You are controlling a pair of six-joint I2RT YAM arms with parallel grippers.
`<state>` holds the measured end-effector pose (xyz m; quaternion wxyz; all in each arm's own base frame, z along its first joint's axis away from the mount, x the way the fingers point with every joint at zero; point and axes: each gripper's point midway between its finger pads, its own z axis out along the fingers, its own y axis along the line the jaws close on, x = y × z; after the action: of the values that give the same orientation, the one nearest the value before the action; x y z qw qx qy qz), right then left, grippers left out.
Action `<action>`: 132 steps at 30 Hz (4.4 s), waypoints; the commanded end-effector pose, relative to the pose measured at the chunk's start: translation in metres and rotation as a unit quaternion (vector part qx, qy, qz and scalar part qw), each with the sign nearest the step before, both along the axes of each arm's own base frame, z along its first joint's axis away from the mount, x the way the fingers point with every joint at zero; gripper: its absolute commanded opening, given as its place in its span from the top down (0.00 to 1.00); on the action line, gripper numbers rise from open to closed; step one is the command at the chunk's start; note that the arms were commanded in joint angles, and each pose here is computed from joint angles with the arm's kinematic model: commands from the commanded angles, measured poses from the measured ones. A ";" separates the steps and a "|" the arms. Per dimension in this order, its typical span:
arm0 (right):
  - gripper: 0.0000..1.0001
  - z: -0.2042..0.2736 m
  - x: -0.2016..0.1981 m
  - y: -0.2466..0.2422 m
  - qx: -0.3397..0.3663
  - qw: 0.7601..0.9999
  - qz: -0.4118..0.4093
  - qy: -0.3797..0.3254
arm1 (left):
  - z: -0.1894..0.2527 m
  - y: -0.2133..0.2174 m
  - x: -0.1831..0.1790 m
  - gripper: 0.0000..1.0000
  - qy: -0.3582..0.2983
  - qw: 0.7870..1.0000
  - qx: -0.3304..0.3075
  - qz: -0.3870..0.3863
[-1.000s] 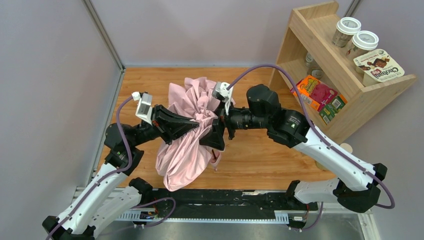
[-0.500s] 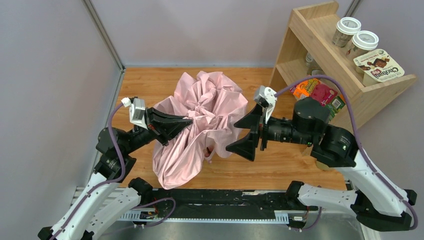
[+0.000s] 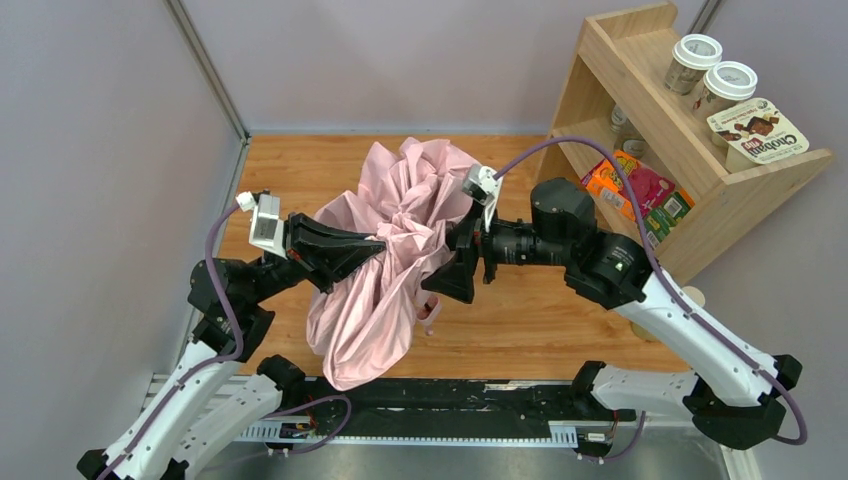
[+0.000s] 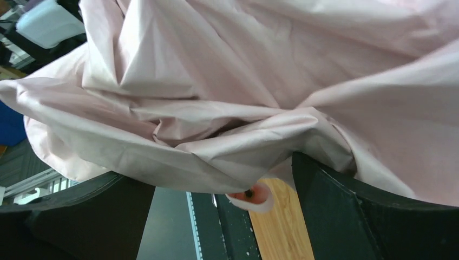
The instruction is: Put away the umbrella
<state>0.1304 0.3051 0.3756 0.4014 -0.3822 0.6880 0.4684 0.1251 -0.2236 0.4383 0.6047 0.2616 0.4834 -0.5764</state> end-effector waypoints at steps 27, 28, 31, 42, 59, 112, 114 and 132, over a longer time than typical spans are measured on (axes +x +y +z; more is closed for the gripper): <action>0.00 0.033 -0.004 0.104 0.134 0.983 0.125 -0.032 | 0.033 -0.008 -0.018 1.00 -0.068 0.994 -0.048 -0.069; 0.00 0.035 -0.003 0.104 0.143 0.981 0.122 -0.038 | 0.031 -0.008 -0.018 1.00 -0.067 0.994 -0.048 -0.070; 0.09 0.037 -0.009 0.103 0.160 0.976 0.139 -0.050 | 0.029 -0.008 -0.019 1.00 -0.065 0.994 -0.047 -0.071; 0.33 0.047 -0.036 0.103 0.175 0.959 0.220 -0.026 | 0.027 -0.012 -0.023 1.00 -0.062 0.992 -0.048 -0.097; 1.00 0.033 -0.022 0.095 0.163 0.976 0.146 0.013 | 0.026 -0.021 -0.004 0.86 -0.011 0.996 -0.028 -0.081; 1.00 -0.011 0.054 -0.052 0.055 0.991 -0.099 0.064 | -0.057 -0.001 -0.018 0.56 0.116 0.982 0.141 -0.038; 1.00 -0.006 0.052 -0.047 0.065 0.992 -0.083 0.066 | -0.064 -0.001 0.000 0.37 0.157 0.976 0.149 -0.001; 1.00 -0.034 0.125 -0.063 -0.039 0.960 -0.255 0.109 | -0.046 0.027 0.053 0.25 0.191 0.944 0.211 0.166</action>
<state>0.2351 0.2425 0.3069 0.3679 -0.1766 0.8339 0.3716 0.1724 -0.1854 0.3776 0.5154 0.1646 0.7506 -0.3793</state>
